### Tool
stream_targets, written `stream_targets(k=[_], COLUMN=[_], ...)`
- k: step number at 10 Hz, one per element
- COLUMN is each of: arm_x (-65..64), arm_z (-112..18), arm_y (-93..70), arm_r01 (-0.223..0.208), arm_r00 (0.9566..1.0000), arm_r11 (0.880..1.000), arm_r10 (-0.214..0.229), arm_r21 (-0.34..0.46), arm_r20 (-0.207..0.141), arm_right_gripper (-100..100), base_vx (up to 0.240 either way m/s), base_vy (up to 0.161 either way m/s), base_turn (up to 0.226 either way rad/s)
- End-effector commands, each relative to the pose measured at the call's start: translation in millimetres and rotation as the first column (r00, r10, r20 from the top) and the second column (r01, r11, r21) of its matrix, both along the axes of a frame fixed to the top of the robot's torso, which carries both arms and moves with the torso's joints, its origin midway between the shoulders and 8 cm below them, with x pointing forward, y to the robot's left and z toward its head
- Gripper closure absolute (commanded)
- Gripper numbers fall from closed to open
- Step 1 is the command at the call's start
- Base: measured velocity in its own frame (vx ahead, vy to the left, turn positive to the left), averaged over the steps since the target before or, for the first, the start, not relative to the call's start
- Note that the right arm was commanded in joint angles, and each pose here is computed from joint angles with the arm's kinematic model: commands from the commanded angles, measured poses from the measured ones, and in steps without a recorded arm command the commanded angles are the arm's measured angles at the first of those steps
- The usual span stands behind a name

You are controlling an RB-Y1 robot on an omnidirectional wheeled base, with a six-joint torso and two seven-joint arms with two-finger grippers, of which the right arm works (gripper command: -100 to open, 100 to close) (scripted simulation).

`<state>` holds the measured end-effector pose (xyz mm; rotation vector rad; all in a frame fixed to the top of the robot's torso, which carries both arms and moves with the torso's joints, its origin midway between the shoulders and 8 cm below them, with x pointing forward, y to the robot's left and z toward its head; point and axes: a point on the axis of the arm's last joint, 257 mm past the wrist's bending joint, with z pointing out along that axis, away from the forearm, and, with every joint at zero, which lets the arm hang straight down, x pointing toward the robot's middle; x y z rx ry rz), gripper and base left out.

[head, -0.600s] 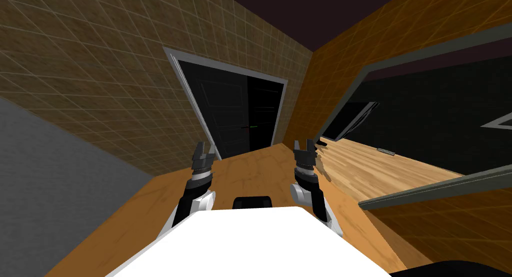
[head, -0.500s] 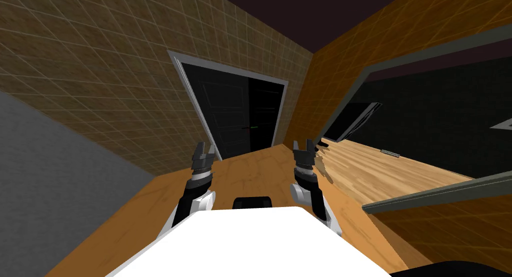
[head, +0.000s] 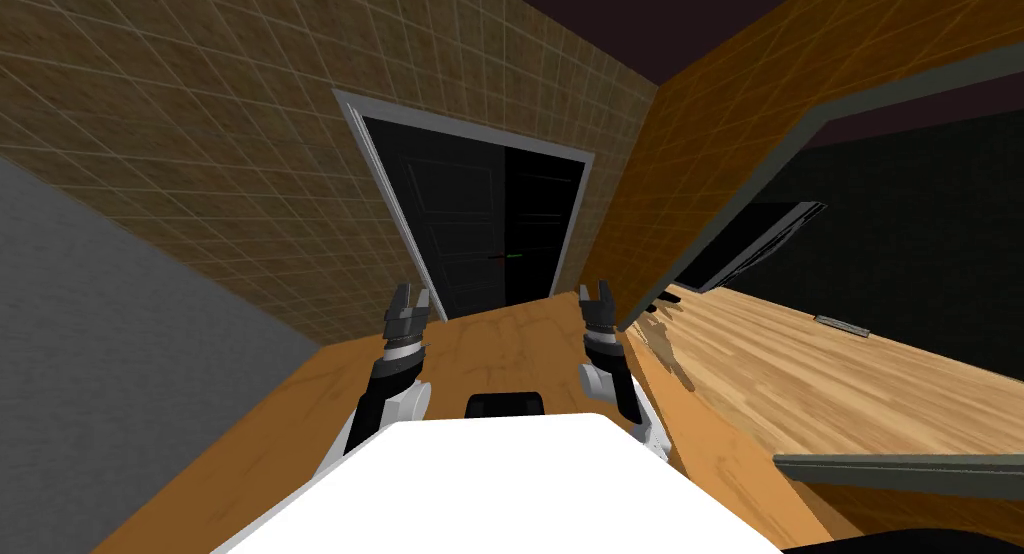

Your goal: Pull the door open

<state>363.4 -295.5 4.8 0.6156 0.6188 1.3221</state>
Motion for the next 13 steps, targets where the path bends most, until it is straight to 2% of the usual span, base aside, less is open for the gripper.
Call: stream_targets(k=[1, 3, 5, 7, 8, 10, 11, 13], arm_x=[9.0, 24.5, 32.4, 44.8, 53.0, 61.2, 69.2, 77.1], arm_z=[-9.7, -28.2, -38.0, -54.0, -64.9, -76.3, -87.9, -99.6], arm_y=[-1.4, -5.6, -8.1, -12.5, -15.7, -19.2, -22.9, -26.7], arm_r01=[-0.003, -0.005, -0.006, -0.006, -0.005, -0.004, -0.002, 0.0], arm_r00=[0.9996, 0.9971, 0.9948, 0.9898, 0.9854, 0.98, 0.9737, 0.9666], arm_r11=[1.0, 1.0, 1.0, 1.0, 1.0, 1.0, 1.0, 1.0], arm_r10=[0.003, 0.005, 0.005, 0.005, 0.005, 0.004, 0.003, 0.001], arm_r21=[-0.002, -0.004, -0.004, -0.003, -0.002, 0.001, 0.004, 0.007], arm_r20=[-0.027, -0.076, -0.101, -0.143, -0.17, -0.199, -0.228, -0.256], arm_right_gripper=[-100, -100, -100, -100, -100, -100, -100, -100], base_vx=[0.13, 0.135, 0.126, 0.134, 0.144, 0.129, 0.153, 0.132], base_vy=[-0.004, 0.004, -0.005, -0.015, -0.015, -0.02, -0.025, -0.01], base_turn=[0.07, 0.124, 0.081, 0.124, 0.107, 0.111, 0.134, 0.105])
